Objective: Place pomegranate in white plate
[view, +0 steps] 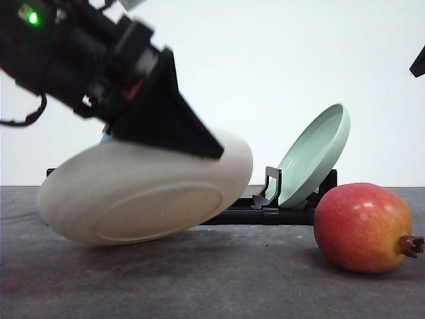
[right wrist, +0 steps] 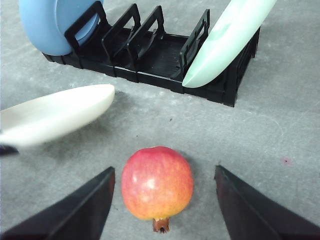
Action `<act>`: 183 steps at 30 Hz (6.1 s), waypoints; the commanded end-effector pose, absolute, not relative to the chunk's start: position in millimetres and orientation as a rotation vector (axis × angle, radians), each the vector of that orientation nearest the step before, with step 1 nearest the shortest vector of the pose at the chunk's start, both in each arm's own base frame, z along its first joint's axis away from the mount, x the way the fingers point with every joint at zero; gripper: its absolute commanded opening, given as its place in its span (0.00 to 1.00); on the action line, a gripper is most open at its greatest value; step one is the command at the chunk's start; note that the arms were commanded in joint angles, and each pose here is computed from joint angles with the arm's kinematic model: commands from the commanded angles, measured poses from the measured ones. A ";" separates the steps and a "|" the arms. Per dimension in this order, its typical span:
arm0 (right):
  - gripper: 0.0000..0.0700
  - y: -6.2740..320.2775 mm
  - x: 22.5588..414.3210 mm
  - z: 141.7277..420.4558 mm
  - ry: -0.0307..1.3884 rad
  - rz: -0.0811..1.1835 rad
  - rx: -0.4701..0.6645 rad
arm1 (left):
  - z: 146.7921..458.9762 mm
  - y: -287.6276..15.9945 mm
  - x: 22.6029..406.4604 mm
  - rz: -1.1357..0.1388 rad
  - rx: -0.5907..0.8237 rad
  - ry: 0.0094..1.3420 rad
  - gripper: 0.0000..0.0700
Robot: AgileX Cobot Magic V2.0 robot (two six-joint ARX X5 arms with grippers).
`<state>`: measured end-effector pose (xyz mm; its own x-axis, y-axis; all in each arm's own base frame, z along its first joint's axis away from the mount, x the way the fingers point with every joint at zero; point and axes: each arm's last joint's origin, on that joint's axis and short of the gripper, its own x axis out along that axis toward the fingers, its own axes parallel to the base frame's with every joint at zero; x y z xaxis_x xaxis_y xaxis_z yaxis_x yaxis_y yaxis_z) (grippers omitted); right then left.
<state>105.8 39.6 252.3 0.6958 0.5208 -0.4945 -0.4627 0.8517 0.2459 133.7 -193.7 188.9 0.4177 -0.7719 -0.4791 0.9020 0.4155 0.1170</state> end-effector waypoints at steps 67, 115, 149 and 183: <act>0.79 77.0 157.8 262.3 1.000 0.484 0.142 | 278.6 -30.2 131.6 -0.427 -0.059 0.693 0.51; 0.65 155.4 209.1 235.2 1.285 0.590 -0.250 | 278.8 -30.2 132.5 -0.420 -0.053 0.687 0.50; 0.70 291.7 225.4 206.3 1.163 0.875 -0.364 | 280.3 -30.3 133.7 -0.422 -0.048 0.666 0.50; 0.99 293.9 223.6 211.7 1.124 0.898 -0.361 | 280.5 -30.4 133.8 -0.422 -0.048 0.664 0.50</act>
